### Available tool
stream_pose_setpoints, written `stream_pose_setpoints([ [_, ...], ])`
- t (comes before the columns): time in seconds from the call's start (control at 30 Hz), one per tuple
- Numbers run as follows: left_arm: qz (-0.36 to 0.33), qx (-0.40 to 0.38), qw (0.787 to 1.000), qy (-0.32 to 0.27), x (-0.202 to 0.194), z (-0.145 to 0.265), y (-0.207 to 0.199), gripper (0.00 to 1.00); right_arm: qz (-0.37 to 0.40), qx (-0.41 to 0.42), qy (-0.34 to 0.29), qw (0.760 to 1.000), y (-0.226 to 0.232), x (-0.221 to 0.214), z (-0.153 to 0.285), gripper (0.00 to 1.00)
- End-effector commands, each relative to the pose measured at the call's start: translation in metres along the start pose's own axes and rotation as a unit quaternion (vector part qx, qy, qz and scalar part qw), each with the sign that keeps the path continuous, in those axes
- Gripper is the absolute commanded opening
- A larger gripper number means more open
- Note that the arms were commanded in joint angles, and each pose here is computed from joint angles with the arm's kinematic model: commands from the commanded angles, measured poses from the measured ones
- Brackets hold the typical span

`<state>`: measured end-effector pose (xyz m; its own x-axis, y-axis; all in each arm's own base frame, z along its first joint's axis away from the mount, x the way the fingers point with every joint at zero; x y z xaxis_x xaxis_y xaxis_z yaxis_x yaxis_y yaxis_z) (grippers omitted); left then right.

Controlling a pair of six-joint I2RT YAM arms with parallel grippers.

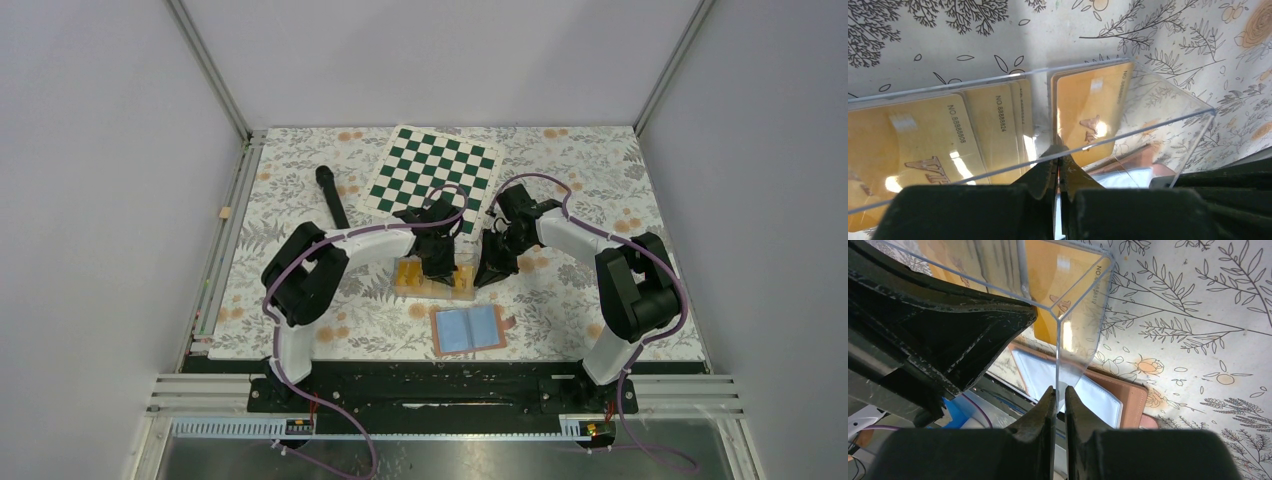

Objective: Put the credit cards into the card holder
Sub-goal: Pick up the credit card from the storage box.

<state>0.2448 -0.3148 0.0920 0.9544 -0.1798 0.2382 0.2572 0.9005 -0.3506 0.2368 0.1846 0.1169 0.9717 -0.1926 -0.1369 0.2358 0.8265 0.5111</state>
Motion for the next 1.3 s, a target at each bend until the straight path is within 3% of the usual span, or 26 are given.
stream_pose_setpoints([
  [0.0, -0.021, -0.077, 0.995, -0.062, 0.024, 0.034, -0.037, 0.0, 0.011, -0.001, 0.01, 1.0, 0.002, -0.002, -0.001, 0.04],
  [0.57, -0.043, -0.107, 0.991, -0.07, 0.019, 0.04, -0.048, 0.0, 0.011, -0.001, 0.011, 1.0, 0.003, -0.002, -0.001, 0.04],
  [0.8, -0.04, -0.1, 0.993, -0.045, 0.012, 0.022, -0.044, 0.12, 0.012, -0.001, 0.011, 1.0, 0.002, -0.002, 0.0, 0.04],
  [1.2, -0.04, -0.069, 0.997, -0.026, 0.009, 0.012, -0.036, 0.1, 0.015, -0.002, 0.008, 1.0, 0.003, -0.002, 0.002, 0.05],
  [1.27, -0.04, -0.064, 0.997, -0.024, 0.009, 0.013, -0.036, 0.05, 0.016, -0.001, 0.007, 1.0, 0.004, -0.002, 0.003, 0.06],
])
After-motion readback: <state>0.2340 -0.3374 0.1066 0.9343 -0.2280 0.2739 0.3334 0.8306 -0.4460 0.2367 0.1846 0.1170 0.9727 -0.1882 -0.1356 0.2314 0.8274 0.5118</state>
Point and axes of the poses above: each gripper's point midway between its finger pads, its own z axis back along the fingers, its own y axis along the line the jaws close on, x = y × z, the point moved 7 cm from there along z, back along the fingers, and after that the axes turned 13 degrees about -z, right-handed, at the moved point
